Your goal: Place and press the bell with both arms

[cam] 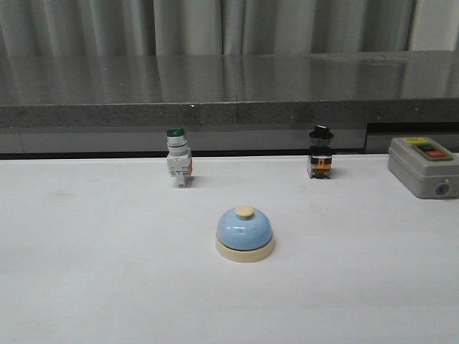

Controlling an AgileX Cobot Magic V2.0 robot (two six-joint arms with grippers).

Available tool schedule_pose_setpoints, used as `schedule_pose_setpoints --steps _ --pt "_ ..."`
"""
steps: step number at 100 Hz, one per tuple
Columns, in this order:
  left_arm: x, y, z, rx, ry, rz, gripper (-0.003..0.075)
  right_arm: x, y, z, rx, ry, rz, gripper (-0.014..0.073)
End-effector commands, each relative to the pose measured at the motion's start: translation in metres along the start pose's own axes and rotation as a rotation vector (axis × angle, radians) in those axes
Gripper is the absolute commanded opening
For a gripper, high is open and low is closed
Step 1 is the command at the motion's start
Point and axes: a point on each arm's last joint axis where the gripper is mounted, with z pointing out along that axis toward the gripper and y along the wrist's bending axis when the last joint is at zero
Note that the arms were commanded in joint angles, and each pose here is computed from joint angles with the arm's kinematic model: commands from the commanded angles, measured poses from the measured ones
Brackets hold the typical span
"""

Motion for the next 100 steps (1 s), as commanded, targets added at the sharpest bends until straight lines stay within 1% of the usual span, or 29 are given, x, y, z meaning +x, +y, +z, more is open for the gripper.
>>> schedule_pose_setpoints --steps 1,21,39,57,81,100 --pt "0.005 0.000 -0.002 0.003 -0.070 -0.009 -0.0020 -0.019 0.010 0.007 -0.055 -0.066 -0.024 -0.0060" --pt "0.005 0.000 -0.002 0.003 -0.070 -0.009 -0.0020 -0.039 0.040 0.039 -0.127 0.013 -0.118 -0.0060" --pt "0.005 0.000 -0.002 0.003 -0.070 -0.009 -0.0020 -0.063 0.073 0.066 -0.180 0.039 -0.192 -0.0060" --pt "0.005 0.000 -0.002 0.003 -0.070 -0.009 -0.0020 -0.081 0.100 0.094 -0.208 0.074 -0.238 -0.0060" --pt "0.005 0.000 -0.002 0.003 -0.070 -0.009 -0.0020 -0.094 0.135 0.136 -0.234 0.132 -0.292 -0.0060" --pt "0.005 0.000 -0.002 0.003 -0.070 -0.009 -0.0020 -0.099 0.152 0.161 -0.241 0.159 -0.313 -0.0060"
